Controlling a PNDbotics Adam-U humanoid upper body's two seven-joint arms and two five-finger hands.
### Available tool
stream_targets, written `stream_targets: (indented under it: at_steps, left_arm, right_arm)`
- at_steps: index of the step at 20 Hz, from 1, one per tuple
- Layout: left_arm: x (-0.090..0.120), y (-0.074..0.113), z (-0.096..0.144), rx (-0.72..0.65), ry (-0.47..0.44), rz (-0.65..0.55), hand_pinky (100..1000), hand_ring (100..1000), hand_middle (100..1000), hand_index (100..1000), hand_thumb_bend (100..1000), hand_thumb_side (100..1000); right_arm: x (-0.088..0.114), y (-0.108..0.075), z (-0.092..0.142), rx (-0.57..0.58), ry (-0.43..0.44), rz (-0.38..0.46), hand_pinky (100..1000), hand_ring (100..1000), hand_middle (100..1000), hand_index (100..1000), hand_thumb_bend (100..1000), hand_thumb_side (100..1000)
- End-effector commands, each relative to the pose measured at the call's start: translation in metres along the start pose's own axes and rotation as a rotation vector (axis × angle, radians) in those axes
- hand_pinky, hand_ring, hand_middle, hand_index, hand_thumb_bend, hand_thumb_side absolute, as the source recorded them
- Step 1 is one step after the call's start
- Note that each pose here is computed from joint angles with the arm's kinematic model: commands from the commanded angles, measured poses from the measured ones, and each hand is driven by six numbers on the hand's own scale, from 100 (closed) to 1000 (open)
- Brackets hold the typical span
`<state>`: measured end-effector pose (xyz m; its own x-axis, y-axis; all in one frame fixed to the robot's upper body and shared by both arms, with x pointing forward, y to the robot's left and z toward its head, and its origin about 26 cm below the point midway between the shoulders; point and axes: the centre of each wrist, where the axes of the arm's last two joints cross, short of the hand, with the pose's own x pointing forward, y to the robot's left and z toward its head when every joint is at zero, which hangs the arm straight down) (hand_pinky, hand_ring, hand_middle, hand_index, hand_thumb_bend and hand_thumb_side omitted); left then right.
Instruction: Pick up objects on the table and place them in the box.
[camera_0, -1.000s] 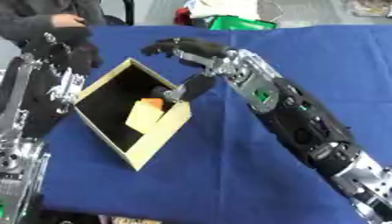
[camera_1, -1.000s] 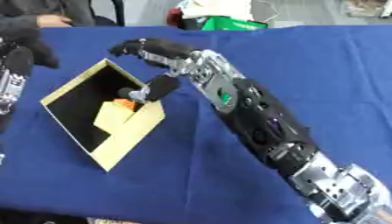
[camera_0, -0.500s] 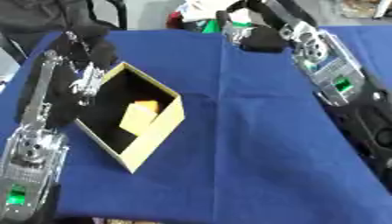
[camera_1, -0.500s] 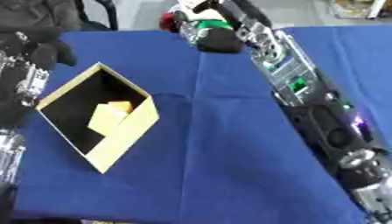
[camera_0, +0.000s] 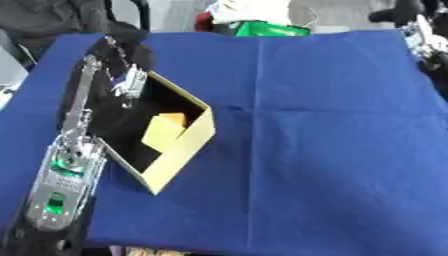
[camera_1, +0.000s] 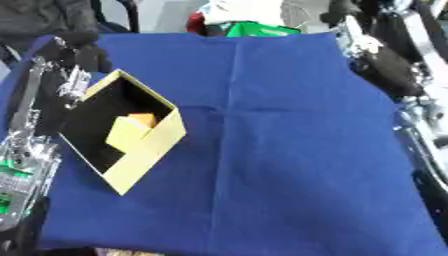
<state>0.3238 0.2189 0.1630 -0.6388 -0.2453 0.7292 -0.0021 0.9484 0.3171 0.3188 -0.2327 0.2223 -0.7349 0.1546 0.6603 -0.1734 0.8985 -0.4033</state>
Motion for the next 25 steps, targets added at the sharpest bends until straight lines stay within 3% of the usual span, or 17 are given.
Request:
stream_targets:
  at_steps: [1, 12, 25]
  left_arm:
    - [0.000, 0.011, 0.000, 0.031, -0.002, -0.037, 604, 581, 557, 749, 284, 598]
    - [-0.009, 0.017, 0.011, 0.093, 0.040, -0.055, 600, 578, 554, 744, 284, 606]
    - [-0.011, 0.014, 0.013, 0.101, 0.055, -0.041, 597, 570, 544, 742, 283, 609]
  right_arm:
    - [0.008, -0.002, 0.009, -0.066, -0.025, 0.005, 760, 880, 785, 912, 100, 523]
    - [-0.019, 0.017, 0.055, -0.221, 0.097, 0.014, 756, 878, 771, 904, 100, 551]
    - [-0.023, 0.016, 0.065, -0.277, 0.115, 0.057, 755, 871, 762, 899, 100, 558]
